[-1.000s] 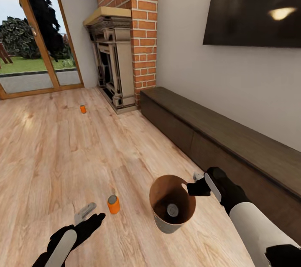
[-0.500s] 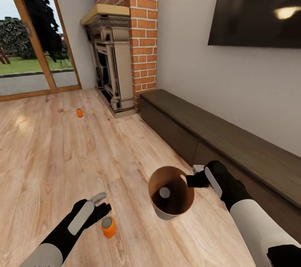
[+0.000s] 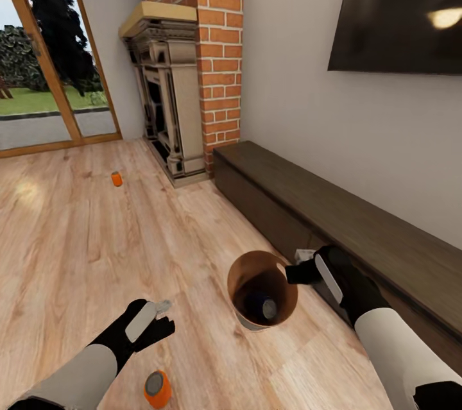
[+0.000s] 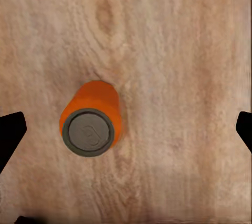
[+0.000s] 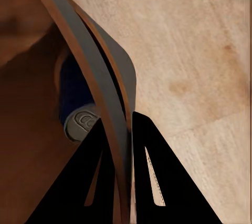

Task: Put the three can of soda from the living room inside the tash can in the kitchen.

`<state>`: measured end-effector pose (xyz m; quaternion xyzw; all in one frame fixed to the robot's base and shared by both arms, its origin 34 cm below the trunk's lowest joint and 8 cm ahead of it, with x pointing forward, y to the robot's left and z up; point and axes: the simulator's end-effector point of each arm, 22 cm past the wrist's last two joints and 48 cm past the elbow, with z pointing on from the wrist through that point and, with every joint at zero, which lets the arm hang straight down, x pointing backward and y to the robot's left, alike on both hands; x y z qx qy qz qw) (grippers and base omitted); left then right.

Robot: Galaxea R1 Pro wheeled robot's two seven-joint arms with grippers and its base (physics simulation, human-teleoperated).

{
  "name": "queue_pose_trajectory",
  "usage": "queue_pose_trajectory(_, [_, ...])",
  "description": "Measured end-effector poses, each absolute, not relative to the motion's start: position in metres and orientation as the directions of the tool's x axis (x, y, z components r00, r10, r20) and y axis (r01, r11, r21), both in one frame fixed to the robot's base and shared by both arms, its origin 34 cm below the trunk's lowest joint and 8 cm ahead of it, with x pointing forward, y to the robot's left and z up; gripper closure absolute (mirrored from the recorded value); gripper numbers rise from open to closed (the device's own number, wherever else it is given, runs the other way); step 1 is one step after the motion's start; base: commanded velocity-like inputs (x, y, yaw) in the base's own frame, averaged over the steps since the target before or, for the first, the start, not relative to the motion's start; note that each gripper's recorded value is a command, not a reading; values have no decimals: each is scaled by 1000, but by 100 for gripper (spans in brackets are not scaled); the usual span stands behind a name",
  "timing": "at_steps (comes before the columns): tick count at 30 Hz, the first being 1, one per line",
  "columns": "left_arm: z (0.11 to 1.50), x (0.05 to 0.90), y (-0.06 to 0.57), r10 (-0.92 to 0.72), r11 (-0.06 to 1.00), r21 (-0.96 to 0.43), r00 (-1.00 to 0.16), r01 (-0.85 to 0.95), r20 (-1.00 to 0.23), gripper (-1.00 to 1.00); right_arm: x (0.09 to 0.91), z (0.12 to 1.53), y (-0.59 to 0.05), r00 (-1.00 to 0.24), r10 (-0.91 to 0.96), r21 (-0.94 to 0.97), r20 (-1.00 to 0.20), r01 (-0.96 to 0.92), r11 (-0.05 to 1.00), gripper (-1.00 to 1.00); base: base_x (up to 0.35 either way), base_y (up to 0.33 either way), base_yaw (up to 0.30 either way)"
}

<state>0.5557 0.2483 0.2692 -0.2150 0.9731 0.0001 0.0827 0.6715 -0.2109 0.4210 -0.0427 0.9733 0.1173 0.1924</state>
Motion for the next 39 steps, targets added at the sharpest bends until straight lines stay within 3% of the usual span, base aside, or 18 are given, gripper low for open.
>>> queue_pose_trajectory(10, [244,520,247,-337,935,95,-939,-342,-67,-100,669,409,-205,-916,-54,210,-397,-148,967,100,5,0,0])
queue_pose_trajectory(15, [231,519,254,-311,945,84,-947,-317,-74,-100,669,406,-200,-913,-50,228,-405,-154,962,100,0,0,0])
queue_pose_trajectory(20, [221,529,245,-294,954,28,-949,-298,-111,-100,664,426,-190,-869,-55,244,-492,-198,949,100,0,0,0])
queue_pose_trajectory(39, [181,505,240,-303,952,26,-951,-305,-55,-100,661,394,-228,-889,-44,242,-456,-171,955,100,0,0,0])
